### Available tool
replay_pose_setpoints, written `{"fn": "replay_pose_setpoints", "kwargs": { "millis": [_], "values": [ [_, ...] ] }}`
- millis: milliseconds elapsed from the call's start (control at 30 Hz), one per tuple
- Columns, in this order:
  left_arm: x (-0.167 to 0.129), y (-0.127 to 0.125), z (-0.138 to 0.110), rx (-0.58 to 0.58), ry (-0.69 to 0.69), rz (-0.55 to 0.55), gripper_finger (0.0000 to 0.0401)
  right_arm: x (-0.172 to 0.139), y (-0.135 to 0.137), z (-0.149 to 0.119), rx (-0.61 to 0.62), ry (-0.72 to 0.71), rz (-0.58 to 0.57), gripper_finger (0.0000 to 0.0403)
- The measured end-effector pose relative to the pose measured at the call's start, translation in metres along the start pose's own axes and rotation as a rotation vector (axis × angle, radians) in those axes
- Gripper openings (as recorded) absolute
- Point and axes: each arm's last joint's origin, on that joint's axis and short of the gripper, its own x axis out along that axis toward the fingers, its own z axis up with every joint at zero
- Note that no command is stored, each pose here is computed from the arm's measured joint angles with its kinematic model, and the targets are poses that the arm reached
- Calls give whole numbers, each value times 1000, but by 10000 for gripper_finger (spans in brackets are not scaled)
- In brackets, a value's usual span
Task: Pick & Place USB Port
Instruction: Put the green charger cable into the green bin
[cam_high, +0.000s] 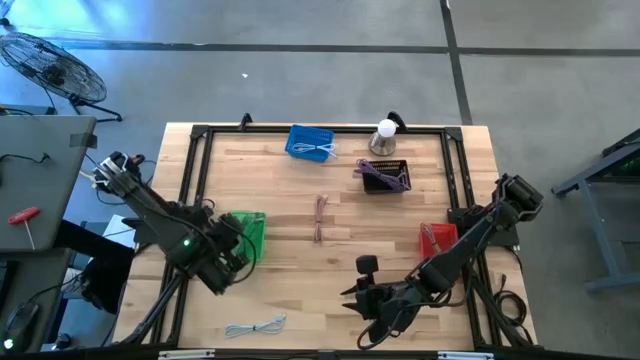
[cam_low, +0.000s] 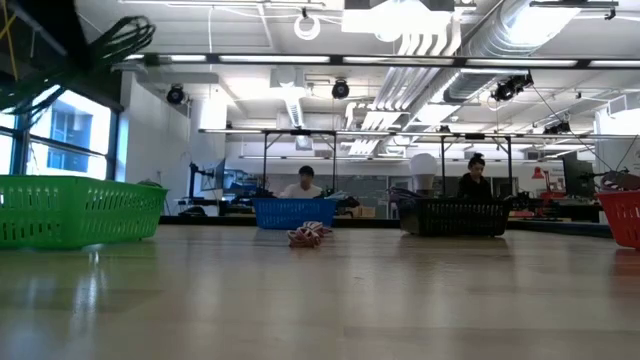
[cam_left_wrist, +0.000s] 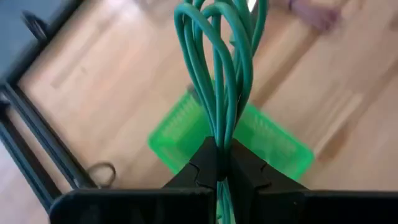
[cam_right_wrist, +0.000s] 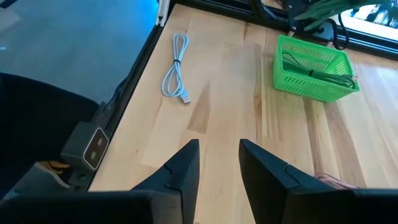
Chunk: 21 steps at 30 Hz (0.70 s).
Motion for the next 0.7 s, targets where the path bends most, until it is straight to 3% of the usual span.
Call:
{"fn": "replay_pose_setpoints", "kwargs": {
  "millis": [367,700],
  "values": [
    [43,-10,-33,-39,15,-38,8,0,-1,0,-18,-8,-35,105],
    [57,-7,-43,-46,-5,-13,8,2,-5,1,-49,-4,-43,105]
  ]
}}
